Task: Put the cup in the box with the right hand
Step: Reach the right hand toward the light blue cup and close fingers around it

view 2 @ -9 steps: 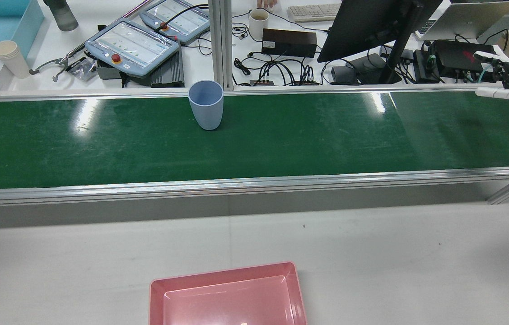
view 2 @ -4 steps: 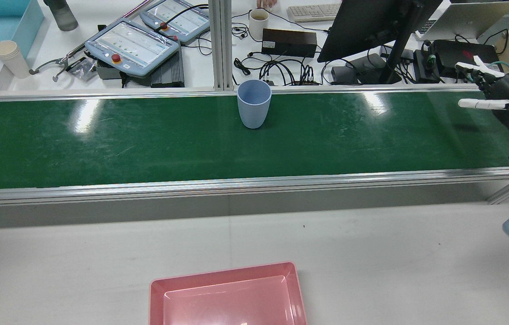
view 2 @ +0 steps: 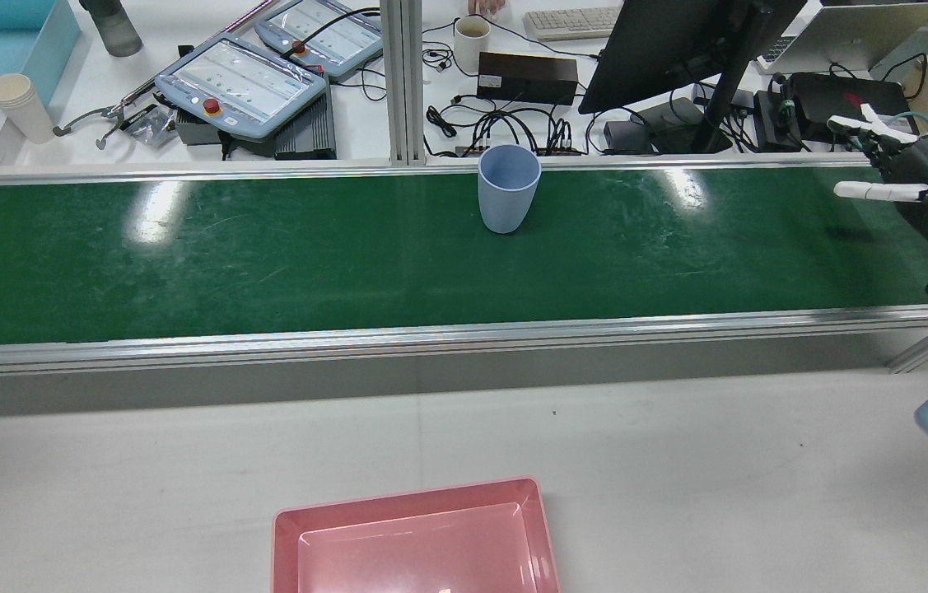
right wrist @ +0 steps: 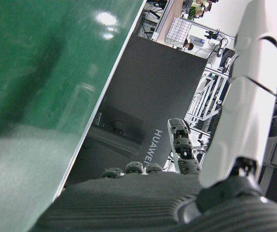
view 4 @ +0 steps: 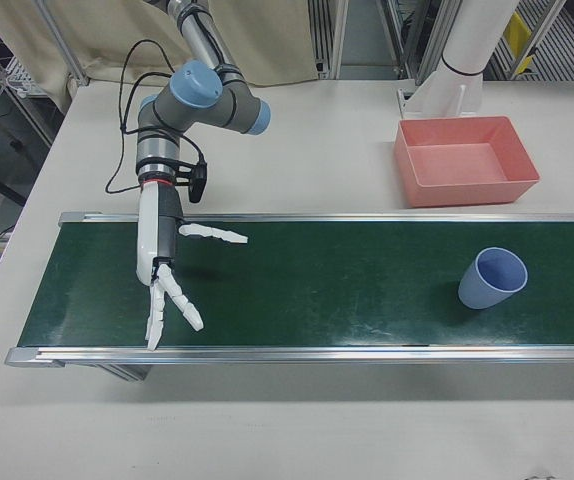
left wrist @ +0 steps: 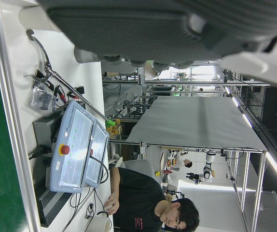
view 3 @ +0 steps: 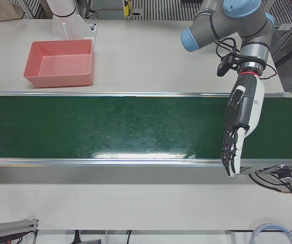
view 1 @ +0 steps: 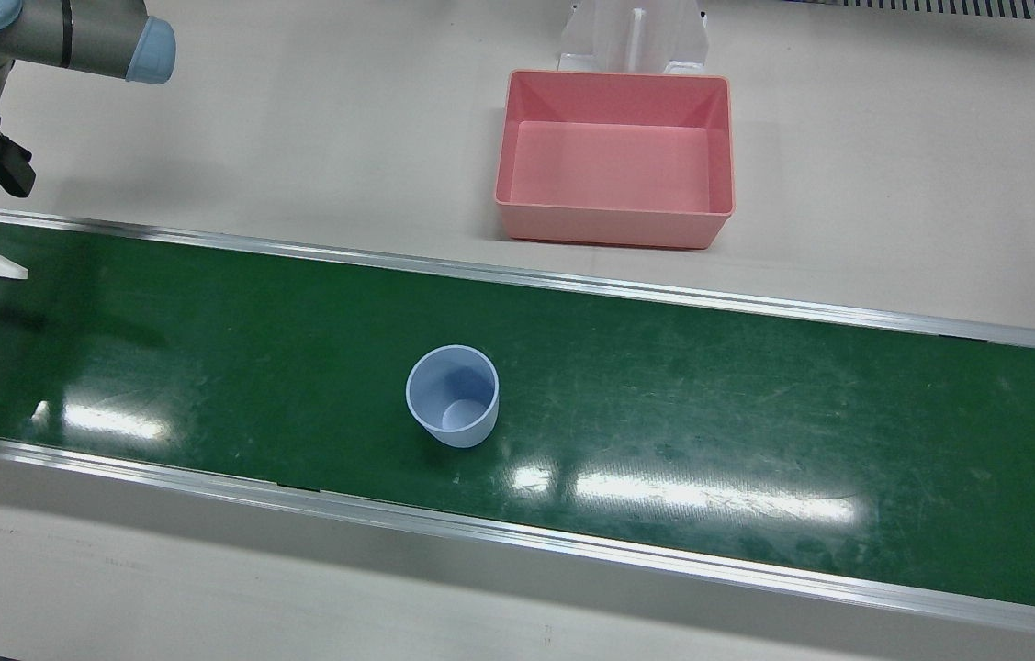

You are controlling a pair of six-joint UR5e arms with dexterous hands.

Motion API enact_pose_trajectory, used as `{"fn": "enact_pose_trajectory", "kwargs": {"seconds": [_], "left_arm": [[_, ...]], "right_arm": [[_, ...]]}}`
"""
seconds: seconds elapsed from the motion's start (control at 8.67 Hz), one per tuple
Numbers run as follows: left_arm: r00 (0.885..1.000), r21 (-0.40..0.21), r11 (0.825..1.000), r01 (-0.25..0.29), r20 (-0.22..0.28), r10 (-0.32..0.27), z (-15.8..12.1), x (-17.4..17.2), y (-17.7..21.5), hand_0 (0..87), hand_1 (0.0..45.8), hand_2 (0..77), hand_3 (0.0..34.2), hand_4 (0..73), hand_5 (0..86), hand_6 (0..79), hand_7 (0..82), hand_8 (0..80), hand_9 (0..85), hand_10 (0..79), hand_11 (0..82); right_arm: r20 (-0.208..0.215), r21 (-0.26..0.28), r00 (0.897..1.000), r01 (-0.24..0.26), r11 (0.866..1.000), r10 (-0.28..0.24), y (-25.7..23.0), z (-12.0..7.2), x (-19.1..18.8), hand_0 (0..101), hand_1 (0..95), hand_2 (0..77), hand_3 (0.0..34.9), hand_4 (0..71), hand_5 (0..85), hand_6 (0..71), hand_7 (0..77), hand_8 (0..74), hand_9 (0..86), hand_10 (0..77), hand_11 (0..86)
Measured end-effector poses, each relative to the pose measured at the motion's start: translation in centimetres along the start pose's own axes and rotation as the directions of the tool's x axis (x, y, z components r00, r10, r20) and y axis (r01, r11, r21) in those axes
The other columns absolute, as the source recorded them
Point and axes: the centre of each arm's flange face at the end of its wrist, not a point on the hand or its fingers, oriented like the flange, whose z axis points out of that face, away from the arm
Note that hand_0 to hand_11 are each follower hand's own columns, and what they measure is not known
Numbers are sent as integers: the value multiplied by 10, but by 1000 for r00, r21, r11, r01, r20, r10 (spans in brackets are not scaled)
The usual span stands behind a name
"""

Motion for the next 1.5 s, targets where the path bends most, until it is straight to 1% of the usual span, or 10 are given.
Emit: {"fn": "enact_pose_trajectory", "kwargs": {"seconds": [0.81, 0.92, 1.04, 1.15, 1.38, 1.5], "left_arm": [[1000, 0, 1000, 0, 0, 0, 0, 0, 0, 0, 5, 11, 0, 11, 5, 5, 5, 0, 0, 0, 0], [1000, 0, 1000, 0, 0, 0, 0, 0, 0, 0, 5, 11, 0, 11, 5, 0, 5, 0, 0, 0, 0], [1000, 0, 1000, 0, 0, 0, 0, 0, 0, 0, 5, 11, 0, 11, 5, 0, 5, 0, 0, 0, 0], [1000, 0, 1000, 0, 0, 0, 0, 0, 0, 0, 5, 11, 0, 11, 5, 0, 5, 0, 0, 0, 0], [1000, 0, 1000, 0, 0, 0, 0, 0, 0, 0, 5, 11, 0, 11, 5, 5, 5, 0, 0, 0, 0], [1000, 0, 1000, 0, 0, 0, 0, 0, 0, 0, 5, 11, 0, 11, 5, 5, 5, 0, 0, 0, 0]], "right_arm": [[-16, -6, 1000, -1, 1000, 0, 3, -1, 8, 505, 213, 82, 0, 0, 65, 5, 16, 27, 11, 0, 5], [-18, -5, 1000, 0, 1000, 0, 3, -1, 9, 507, 196, 82, 0, 0, 65, 5, 16, 27, 11, 0, 5], [-20, -5, 1000, 0, 1000, 0, 3, -2, 10, 500, 196, 82, 0, 0, 65, 5, 16, 27, 11, 0, 5], [-22, -6, 1000, 0, 1000, -1, 3, -2, 11, 500, 196, 98, 0, 0, 65, 5, 16, 27, 11, 0, 5], [-26, -6, 1000, 1, 1000, -1, 3, -2, 13, 499, 185, 98, 0, 0, 65, 5, 16, 27, 11, 0, 5], [-27, -6, 1000, 1, 1000, -2, 4, -2, 15, 500, 202, 93, 0, 0, 65, 5, 16, 22, 11, 0, 5]]}}
